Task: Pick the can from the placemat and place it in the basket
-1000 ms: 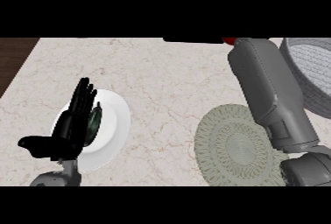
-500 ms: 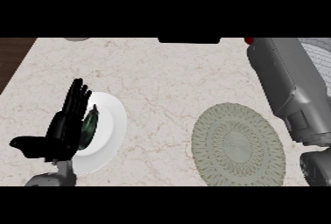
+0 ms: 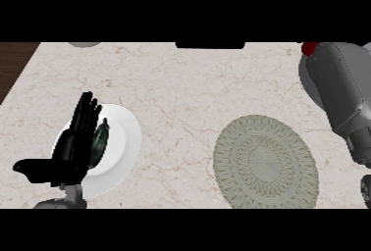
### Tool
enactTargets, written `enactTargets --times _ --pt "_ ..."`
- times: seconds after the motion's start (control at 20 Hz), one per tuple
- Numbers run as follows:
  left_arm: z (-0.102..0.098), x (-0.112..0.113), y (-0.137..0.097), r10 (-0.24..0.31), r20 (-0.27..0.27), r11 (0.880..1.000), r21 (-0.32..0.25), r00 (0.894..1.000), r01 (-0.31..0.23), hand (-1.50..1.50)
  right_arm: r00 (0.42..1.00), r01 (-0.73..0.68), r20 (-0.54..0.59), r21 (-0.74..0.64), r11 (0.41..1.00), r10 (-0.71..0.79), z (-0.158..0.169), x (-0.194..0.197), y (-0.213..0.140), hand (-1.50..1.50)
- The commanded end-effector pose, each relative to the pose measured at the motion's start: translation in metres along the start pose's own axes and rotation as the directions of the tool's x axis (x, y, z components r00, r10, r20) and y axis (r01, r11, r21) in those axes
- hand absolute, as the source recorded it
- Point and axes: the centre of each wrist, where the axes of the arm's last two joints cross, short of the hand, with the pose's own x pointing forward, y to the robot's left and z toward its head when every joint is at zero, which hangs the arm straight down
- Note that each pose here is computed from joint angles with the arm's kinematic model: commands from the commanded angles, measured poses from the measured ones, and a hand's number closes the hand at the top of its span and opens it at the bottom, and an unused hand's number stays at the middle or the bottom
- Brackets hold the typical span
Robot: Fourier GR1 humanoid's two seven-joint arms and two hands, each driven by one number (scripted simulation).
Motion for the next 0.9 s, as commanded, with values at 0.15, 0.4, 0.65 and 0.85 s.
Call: enactTargets --times 0.15,0.4,0.65,0.85 --pt "0.007 -0.014 0.004 0.005 -0.012 1.000 0.001 1.000 -0.005 0.00 0.999 -0.030 -0.025 -0.013 0.999 0.030 -0.031 -0.039 0.000 1.50" --pt "-0.011 0.005 0.009 0.007 -0.003 1.000 0.006 1.000 -0.007 0.00 0.997 -0.060 -0.038 0.004 0.998 0.060 -0.052 -0.055 -0.007 1.50" --pt "0.010 -0.010 0.007 0.020 -0.001 1.000 0.000 1.000 -0.020 0.00 0.986 -0.159 -0.037 0.039 0.987 0.160 -0.050 -0.091 0.016 1.50" --pt "-0.008 0.007 0.005 -0.012 -0.012 1.000 -0.009 1.000 0.012 0.00 0.993 -0.096 -0.072 0.030 0.995 0.098 -0.060 -0.115 0.021 1.50"
